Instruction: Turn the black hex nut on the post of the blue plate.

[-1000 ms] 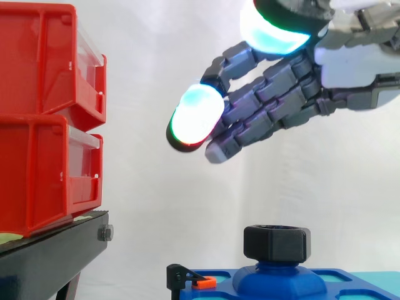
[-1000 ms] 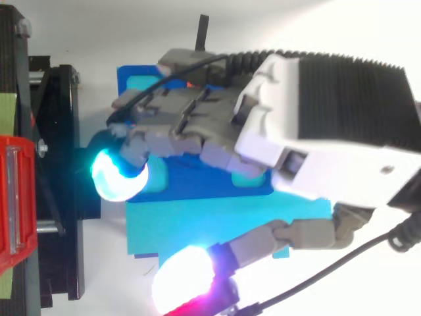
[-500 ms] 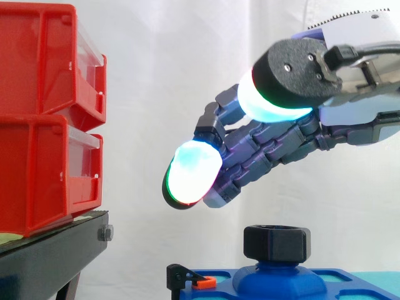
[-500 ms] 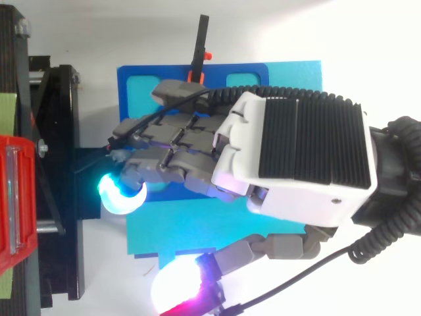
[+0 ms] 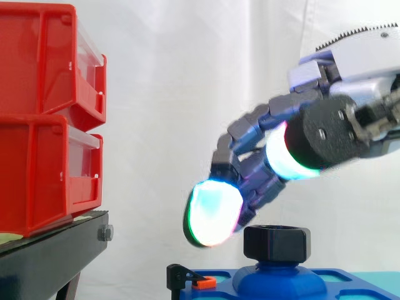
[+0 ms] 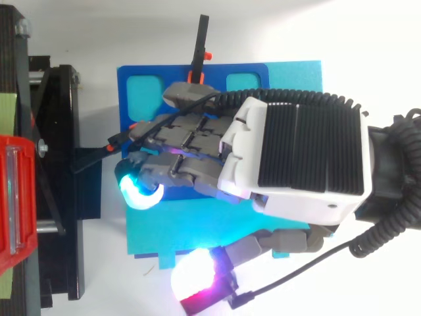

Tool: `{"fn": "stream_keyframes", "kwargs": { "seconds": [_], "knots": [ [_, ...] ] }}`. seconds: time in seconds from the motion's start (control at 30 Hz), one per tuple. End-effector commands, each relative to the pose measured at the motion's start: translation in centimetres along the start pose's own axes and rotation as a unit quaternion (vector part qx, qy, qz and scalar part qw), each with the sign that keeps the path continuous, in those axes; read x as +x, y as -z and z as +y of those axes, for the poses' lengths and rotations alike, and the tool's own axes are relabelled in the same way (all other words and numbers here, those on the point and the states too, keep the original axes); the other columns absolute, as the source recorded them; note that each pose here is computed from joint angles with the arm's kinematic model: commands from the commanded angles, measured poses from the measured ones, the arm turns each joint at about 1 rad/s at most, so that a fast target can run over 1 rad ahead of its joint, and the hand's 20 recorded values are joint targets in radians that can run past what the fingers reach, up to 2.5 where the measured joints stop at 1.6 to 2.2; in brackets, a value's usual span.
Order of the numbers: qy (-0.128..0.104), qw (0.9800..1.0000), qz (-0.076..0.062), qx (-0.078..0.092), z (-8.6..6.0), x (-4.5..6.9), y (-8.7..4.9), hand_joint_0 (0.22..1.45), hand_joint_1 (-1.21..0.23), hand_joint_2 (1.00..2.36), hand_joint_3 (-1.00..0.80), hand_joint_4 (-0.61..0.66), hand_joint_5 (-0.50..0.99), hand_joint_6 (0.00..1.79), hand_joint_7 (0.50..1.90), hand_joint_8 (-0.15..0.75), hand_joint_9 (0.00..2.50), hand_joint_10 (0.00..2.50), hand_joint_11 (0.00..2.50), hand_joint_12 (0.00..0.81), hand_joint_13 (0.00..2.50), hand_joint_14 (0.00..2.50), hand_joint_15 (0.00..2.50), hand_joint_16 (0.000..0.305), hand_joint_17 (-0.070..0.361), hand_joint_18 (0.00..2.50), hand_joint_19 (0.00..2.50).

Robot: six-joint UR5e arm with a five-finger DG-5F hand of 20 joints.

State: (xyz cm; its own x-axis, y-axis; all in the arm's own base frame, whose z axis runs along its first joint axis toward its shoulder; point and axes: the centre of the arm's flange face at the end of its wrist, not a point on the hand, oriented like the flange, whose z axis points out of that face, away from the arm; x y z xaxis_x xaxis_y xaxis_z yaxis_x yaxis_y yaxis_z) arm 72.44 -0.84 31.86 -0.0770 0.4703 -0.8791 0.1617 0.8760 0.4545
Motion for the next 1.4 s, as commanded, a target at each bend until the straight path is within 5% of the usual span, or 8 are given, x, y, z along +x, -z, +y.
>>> {"fn": "stream_keyframes", "kwargs": {
  "seconds": [0.0, 1.03, 1.17, 1.37],
  "knots": [
    [0.021, 0.9997, 0.014, 0.008, -1.1, 1.1, 0.3, 0.47, -0.52, 1.00, -0.50, 0.22, -0.20, 0.50, 0.81, 0.279, 0.38, 0.00, 0.00, 0.396, 0.35, 0.00, 0.02, 0.058, 0.131, 0.32, 0.15],
    [0.038, 0.9991, 0.018, -0.004, -4.0, -0.4, 0.0, 0.47, -0.52, 1.00, -0.50, 0.22, -0.20, 0.50, 0.81, 0.280, 0.39, 0.00, 0.00, 0.396, 0.36, 0.00, 0.02, 0.057, 0.129, 0.33, 0.17],
    [0.046, 0.9990, -0.002, -0.003, -5.1, -1.4, -0.4, 0.47, -0.52, 1.00, -0.50, 0.22, -0.20, 0.50, 0.81, 0.279, 0.39, 0.00, 0.00, 0.396, 0.36, 0.00, 0.02, 0.057, 0.129, 0.33, 0.17],
    [0.056, 0.9984, -0.001, -0.007, -6.0, -1.9, -0.5, 0.47, -0.52, 1.00, -0.50, 0.22, -0.20, 0.50, 0.81, 0.281, 0.39, 0.00, 0.00, 0.396, 0.36, 0.00, 0.02, 0.057, 0.129, 0.33, 0.17]
  ]
}}
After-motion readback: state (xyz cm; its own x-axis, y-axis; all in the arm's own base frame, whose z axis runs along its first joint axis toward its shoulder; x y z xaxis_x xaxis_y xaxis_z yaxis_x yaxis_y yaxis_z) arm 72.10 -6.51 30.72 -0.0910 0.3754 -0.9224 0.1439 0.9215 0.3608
